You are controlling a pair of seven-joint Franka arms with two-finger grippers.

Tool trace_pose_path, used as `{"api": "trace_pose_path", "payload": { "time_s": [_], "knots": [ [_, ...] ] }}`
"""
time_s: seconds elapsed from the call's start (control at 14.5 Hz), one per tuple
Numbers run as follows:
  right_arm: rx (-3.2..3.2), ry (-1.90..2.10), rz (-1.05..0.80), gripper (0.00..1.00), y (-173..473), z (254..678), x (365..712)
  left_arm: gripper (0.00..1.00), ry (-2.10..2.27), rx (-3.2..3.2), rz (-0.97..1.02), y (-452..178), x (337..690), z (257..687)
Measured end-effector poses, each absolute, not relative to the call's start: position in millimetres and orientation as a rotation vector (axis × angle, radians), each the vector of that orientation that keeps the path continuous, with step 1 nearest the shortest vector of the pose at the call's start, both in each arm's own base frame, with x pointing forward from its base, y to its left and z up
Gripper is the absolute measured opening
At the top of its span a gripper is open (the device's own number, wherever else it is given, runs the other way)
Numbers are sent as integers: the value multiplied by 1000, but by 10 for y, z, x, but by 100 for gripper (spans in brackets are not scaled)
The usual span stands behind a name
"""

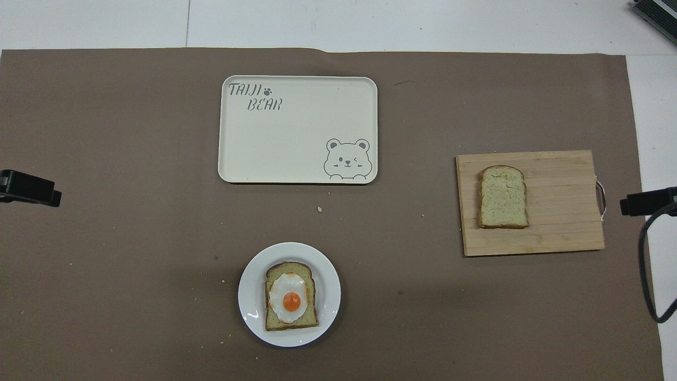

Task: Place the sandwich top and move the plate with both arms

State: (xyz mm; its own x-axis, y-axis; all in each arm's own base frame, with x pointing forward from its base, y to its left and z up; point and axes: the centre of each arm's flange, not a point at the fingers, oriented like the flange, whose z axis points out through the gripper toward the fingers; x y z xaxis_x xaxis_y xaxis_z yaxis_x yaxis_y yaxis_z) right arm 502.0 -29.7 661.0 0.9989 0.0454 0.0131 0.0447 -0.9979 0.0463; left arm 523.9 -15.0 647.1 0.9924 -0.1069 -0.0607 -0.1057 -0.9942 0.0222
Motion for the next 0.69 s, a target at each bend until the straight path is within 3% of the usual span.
{"api": "trace_pose_path", "payload": {
  "time_s": [0.69],
  "knots": [
    [3094,70,33,100,-296,6613,5029,100,-166,3117,-97,-150,5239,6471]
  ]
}}
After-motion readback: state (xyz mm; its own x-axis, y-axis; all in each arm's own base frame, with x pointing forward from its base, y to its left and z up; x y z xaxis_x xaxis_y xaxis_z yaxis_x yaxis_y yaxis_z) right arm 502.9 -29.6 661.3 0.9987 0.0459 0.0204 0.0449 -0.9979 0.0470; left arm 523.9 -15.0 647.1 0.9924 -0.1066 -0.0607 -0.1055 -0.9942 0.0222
